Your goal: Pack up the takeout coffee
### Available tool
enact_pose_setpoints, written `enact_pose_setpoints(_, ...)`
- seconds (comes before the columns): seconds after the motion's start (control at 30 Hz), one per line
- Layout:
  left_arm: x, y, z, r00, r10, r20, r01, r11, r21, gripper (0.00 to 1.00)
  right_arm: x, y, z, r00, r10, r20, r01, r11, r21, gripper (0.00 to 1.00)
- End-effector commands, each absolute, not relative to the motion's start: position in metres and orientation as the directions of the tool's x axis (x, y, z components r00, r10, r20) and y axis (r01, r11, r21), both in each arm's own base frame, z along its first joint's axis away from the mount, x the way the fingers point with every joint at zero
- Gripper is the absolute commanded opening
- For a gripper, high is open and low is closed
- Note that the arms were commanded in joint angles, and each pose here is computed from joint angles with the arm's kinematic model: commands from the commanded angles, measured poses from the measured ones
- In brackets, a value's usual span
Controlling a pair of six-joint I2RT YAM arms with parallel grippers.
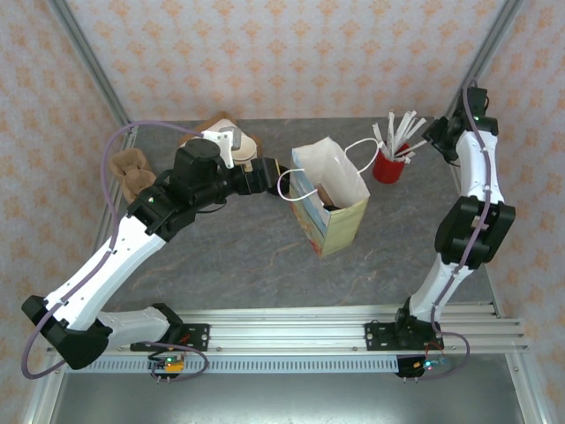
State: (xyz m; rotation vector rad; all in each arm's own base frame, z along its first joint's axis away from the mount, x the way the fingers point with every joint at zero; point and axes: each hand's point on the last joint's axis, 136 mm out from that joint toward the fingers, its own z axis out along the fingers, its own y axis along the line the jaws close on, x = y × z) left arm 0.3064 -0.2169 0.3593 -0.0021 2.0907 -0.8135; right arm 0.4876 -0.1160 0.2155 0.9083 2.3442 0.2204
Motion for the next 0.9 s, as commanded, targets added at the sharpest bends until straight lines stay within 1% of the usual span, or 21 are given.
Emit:
enact_pose_setpoints(0.0,0.299,-0.209,0.363,-0.607,-0.282,-0.743,0.277,0.801,-0.531,0.92,0.511,-0.106,0.224,-0.571,0.668,-0.476,0.496,0.744,0.448,0.54)
enact_pose_setpoints(0.2,0.298,-0.207,0.359,-0.611,-0.281,-0.74,0.267,0.807,-0.527,0.92,0.524,-0.109,0.202,-0.594,0.669,-0.446,0.509,0.742,0.436,0.41)
enact_pose_setpoints(0.5,0.3,-0.209,0.353,-0.621,-0.277,-0.733,0.261,0.809,-0.527,0.92,0.529,-0.111,0.199,-0.602,0.65,-0.464,0.493,0.76,0.424,0.22)
enact_pose_setpoints(0.67,0.3,-0.209,0.35,-0.626,-0.276,-0.729,0.258,0.809,-0.528,0.92,0.527,-0.112,0.206,-0.601,0.644,-0.474,0.489,0.765,0.42,0.14)
enact_pose_setpoints(0.87,0.298,-0.209,0.35,-0.628,-0.275,-0.728,0.259,0.809,-0.528,0.91,0.511,-0.113,0.239,-0.573,0.632,-0.521,0.484,0.774,0.408,0.12)
